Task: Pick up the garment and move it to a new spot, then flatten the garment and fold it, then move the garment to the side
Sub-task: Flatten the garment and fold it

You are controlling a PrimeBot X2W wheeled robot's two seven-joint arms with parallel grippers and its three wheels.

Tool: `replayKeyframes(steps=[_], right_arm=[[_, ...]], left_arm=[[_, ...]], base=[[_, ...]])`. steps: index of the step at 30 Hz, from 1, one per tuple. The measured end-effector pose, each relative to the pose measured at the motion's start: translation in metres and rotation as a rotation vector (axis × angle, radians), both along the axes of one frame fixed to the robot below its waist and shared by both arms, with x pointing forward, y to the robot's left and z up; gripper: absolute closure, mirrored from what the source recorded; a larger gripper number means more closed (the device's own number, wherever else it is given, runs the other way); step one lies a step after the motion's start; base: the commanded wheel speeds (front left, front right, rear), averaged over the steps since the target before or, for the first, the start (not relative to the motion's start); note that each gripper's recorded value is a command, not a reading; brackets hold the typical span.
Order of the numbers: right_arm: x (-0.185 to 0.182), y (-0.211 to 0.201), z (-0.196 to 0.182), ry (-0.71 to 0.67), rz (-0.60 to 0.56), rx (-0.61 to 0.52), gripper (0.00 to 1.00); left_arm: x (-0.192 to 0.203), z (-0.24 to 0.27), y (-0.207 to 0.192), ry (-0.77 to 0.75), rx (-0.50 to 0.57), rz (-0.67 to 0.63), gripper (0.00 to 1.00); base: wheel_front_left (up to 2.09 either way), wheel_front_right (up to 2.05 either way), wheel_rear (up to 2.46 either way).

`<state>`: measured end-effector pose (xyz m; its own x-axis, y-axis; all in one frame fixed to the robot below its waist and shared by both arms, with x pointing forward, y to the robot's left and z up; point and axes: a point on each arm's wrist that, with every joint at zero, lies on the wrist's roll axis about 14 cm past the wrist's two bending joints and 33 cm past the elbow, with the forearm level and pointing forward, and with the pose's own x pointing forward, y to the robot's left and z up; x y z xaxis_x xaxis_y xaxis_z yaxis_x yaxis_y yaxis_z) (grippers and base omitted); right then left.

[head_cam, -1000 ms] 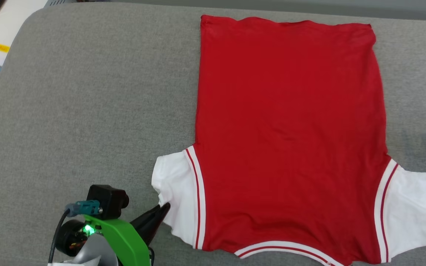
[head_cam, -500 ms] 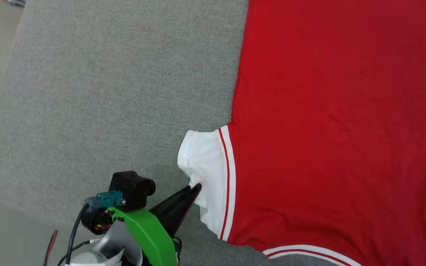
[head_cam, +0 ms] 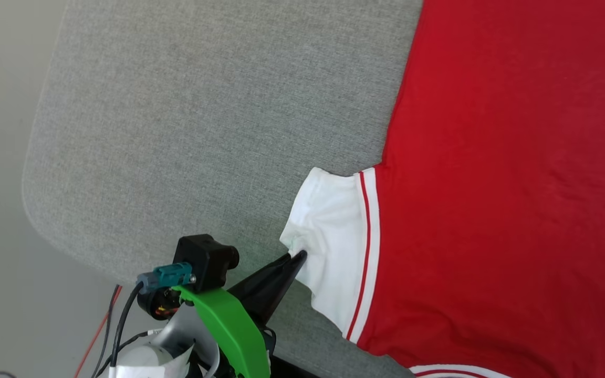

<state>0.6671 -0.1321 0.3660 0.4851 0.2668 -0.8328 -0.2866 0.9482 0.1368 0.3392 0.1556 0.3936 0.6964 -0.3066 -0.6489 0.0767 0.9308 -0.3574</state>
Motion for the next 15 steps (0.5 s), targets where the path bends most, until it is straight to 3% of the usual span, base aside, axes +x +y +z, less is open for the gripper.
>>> replayKeyframes(steps=[4, 5, 6, 7, 15], right_arm=[[0.001, 0.006, -0.01, 0.02, 0.015, -0.003, 0.0], [0.001, 0.007, -0.012, 0.024, 0.02, -0.008, 0.27], [0.0, 0.007, -0.012, 0.026, 0.023, -0.012, 0.78], [-0.001, 0.007, -0.014, 0.03, 0.024, -0.014, 1.0], [-0.008, 0.002, -0.012, 0.038, 0.022, -0.024, 1.0]], left_arm=[[-0.001, -0.004, 0.005, 0.015, 0.012, 0.014, 1.0], [-0.002, -0.005, 0.006, 0.018, 0.014, 0.017, 1.0], [-0.002, -0.005, 0.006, 0.02, 0.016, 0.018, 1.0], [-0.003, -0.006, 0.006, 0.022, 0.017, 0.02, 1.0], [-0.002, -0.005, 0.007, 0.014, 0.018, 0.019, 1.0]], base=[[0.0, 0.0, 0.0], [0.0, 0.0, 0.0], [0.0, 0.0, 0.0], [0.0, 0.0, 0.0], [0.0, 0.0, 0.0]])
